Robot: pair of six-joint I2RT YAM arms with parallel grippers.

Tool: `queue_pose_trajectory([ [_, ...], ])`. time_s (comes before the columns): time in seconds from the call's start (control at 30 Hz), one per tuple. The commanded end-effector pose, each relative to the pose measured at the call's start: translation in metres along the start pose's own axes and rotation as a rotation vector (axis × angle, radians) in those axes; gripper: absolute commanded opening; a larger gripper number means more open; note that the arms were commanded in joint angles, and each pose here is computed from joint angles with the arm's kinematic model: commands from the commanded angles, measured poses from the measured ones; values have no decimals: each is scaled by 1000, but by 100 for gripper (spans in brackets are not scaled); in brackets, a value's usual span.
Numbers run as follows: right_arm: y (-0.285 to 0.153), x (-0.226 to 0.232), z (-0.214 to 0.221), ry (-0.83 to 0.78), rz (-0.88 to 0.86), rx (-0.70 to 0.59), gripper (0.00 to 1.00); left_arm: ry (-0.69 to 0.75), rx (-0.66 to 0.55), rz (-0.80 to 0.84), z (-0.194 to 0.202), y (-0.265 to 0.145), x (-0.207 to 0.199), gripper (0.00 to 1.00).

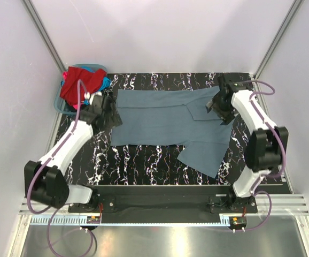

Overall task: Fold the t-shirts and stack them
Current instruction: Fold the tshirt

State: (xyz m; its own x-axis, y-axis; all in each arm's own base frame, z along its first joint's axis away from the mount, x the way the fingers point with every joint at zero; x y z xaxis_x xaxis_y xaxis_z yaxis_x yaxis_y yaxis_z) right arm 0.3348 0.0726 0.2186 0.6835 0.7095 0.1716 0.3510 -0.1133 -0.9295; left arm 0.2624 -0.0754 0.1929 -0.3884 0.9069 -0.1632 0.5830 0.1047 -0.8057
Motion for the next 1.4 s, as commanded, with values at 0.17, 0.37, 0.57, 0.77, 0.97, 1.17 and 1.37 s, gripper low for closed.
queue_pose_trajectory([
  [0.17, 72, 51, -74, -226, -94, -144, 88, 137, -113, 200, -95, 43, -115, 99],
  [0.37, 132, 74, -90, -240, -73, -132, 88, 82, -120, 203, -134, 116, -156, 98],
  [0.57, 166, 86, -96, -236, -87, -100, 89, -56, -34, 233, -141, 175, -157, 97],
  [0.77, 187, 89, -94, -239, -90, -69, 89, -99, 16, 273, -131, 207, -163, 96],
  [0.97, 209, 94, -95, -258, -99, -49, 90, -173, 46, 279, -130, 228, -163, 96],
  [1.17, 216, 104, -116, -265, -117, -79, 94, -249, 46, 316, -143, 245, -167, 96],
  [1.37, 215, 110, -133, -242, -177, -97, 98, -281, 25, 383, -155, 257, -173, 96],
])
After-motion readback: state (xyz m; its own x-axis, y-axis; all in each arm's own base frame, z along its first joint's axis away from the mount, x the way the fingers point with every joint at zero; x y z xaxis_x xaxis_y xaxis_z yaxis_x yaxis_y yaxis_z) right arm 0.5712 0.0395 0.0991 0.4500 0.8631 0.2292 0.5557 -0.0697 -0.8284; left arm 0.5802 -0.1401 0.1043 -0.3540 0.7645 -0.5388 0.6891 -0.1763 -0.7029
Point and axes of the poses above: each gripper's point midway between its finger pads, its own y axis out along the fingers, its own x axis along the line the jaws close on, z = x × y, the point moved 8 cm from there along -y, back along the fingers, and after that the axes turned 3 degrees about -y, right-handed, at the moved point
